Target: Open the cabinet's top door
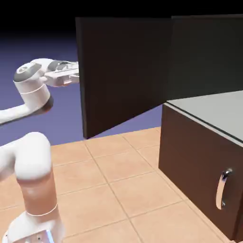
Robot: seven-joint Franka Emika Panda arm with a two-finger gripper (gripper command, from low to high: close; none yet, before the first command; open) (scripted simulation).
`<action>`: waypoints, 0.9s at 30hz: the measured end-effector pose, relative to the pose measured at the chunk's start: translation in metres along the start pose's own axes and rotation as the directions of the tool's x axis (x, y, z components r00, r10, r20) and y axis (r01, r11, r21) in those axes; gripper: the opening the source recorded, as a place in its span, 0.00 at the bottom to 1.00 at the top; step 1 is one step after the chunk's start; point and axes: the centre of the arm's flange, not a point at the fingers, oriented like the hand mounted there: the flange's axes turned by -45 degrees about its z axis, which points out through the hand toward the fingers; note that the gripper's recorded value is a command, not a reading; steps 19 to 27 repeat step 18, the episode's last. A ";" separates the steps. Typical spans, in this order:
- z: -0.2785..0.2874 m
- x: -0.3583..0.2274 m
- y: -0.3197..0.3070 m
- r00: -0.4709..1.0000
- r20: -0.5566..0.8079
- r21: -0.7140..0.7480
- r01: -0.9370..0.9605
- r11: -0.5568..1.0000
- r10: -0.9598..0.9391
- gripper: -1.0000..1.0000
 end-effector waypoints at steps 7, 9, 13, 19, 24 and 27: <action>-0.075 0.000 0.031 1.000 0.000 0.170 0.000 0.985 0.000 0.00; -0.093 0.000 0.042 1.000 0.000 0.213 0.000 0.977 0.000 0.00; -0.126 0.000 0.063 1.000 0.000 0.293 0.000 0.956 0.000 0.00; -0.162 0.000 0.091 1.000 0.000 0.383 0.000 0.924 0.000 0.00; -0.162 0.000 0.091 1.000 0.000 0.383 0.000 0.924 0.000 0.00; -0.162 0.000 0.091 1.000 0.000 0.383 0.000 0.924 0.000 0.00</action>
